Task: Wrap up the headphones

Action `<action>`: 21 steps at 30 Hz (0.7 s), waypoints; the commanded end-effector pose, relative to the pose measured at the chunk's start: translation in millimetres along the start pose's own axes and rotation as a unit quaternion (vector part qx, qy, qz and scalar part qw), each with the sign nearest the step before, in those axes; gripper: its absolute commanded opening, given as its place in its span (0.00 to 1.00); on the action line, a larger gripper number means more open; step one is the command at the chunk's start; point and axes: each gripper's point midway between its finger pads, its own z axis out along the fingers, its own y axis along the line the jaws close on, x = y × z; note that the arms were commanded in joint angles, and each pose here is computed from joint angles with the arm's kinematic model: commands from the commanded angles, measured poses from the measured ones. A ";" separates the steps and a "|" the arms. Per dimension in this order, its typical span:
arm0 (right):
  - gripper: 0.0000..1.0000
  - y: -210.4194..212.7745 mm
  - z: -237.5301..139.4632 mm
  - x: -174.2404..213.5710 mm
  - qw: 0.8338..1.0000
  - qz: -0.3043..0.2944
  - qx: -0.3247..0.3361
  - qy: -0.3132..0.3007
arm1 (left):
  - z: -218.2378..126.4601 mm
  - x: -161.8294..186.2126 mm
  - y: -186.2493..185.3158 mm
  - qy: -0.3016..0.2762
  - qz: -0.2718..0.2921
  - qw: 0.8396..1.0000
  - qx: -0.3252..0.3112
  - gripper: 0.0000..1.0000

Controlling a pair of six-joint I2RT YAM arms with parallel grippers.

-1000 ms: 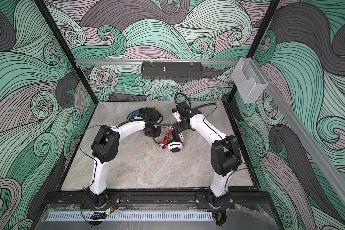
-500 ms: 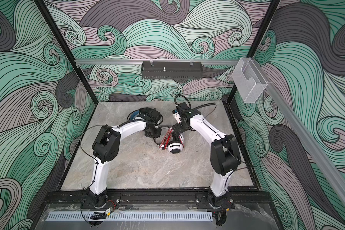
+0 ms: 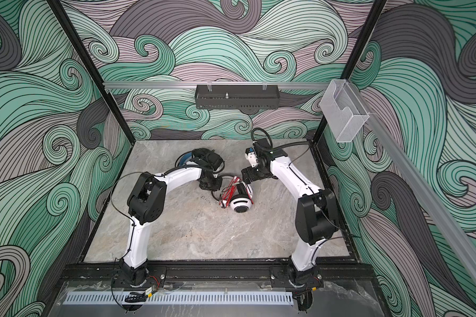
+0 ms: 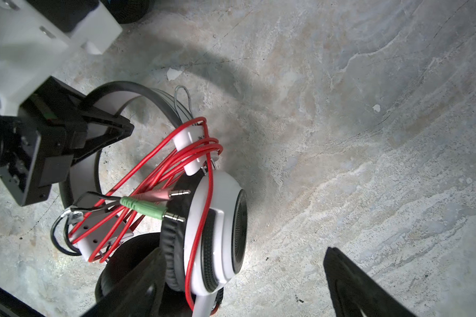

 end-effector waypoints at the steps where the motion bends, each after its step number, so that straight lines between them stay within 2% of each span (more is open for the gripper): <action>1: 0.90 5.6 -18.2 -3.8 1.000 0.006 -0.008 -0.017 | -12.0 -3.1 -13.4 -0.006 -0.003 0.999 0.033 0.00; 8: 0.93 4.2 -63.7 -19.4 0.997 -0.001 0.018 -0.072 | -18.4 -14.5 -20.2 -0.007 -0.026 0.999 0.039 0.00; 13: 0.95 -1.8 -96.2 -20.8 0.993 -0.004 0.049 -0.107 | -5.5 -28.8 -27.0 -0.001 -0.044 0.998 0.045 0.00; 21: 1.00 -6.5 -118.9 -15.7 0.989 -0.003 0.070 -0.131 | 13.4 -44.4 -30.5 0.002 -0.081 0.996 0.047 0.00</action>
